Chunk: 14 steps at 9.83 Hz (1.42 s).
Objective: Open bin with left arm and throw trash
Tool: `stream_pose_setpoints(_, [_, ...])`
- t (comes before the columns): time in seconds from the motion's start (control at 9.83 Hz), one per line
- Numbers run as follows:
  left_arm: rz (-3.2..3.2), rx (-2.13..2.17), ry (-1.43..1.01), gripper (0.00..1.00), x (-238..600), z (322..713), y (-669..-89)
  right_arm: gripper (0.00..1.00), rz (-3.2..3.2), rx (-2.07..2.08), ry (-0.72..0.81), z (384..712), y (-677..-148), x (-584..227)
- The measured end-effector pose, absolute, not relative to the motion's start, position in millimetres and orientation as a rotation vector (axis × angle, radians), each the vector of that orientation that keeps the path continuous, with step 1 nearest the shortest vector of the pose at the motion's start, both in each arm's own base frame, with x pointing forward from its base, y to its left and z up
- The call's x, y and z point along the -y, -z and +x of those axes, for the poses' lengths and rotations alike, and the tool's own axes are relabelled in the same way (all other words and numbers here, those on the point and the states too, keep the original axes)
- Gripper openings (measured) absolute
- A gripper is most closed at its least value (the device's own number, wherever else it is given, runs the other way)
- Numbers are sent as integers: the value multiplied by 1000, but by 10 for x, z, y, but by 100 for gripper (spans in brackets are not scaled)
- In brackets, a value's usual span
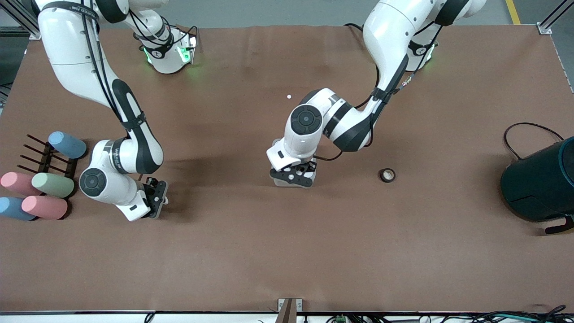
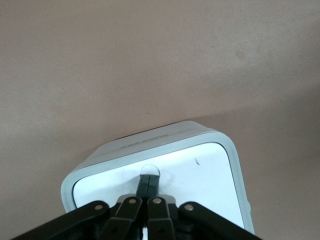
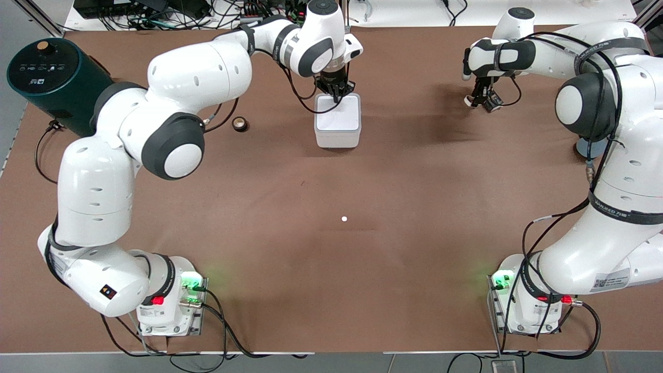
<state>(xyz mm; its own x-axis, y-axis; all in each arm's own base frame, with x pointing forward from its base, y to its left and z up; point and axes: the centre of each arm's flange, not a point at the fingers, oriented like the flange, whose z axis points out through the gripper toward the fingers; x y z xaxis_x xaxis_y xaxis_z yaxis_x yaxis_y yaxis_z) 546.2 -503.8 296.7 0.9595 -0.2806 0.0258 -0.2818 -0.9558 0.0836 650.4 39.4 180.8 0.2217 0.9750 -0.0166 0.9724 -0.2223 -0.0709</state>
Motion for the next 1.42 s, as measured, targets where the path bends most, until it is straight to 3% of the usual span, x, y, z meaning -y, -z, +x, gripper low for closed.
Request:
stream_pose_setpoints(0.2, [3028, 436, -14, 1, 5033, 5462, -3044, 31, -2422, 1926, -89, 6505, -1805, -376])
stream_pose_setpoints(0.31, [3038, 434, 2, 1, 5006, 5475, -3168, 13, -2426, 1919, -86, 6506, -1806, -358])
stream_pose_setpoints(0.51, [3073, 394, 47, 2, 4761, 5583, -3779, 6, -2436, 1902, -79, 6515, -1813, -308])
stream_pose_setpoints(0.71, [3107, 291, 64, 10, 4199, 5789, -4358, 5, -2435, 1893, -61, 6533, -1834, -347])
stream_pose_setpoints(1.02, [3139, 257, 142, 53, 2995, 6244, -4557, 5, -2372, 1767, -8, 6519, -1881, -724])
stream_pose_setpoints(1.32, [3138, 148, 121, 95, 2297, 6307, -3917, 5, -2290, 1572, -9, 6484, -2002, -1046])
stream_pose_setpoints(1.42, [3132, 143, 79, 100, 2235, 6180, -3589, 5, -2288, 1496, -10, 6469, -2072, -1219])
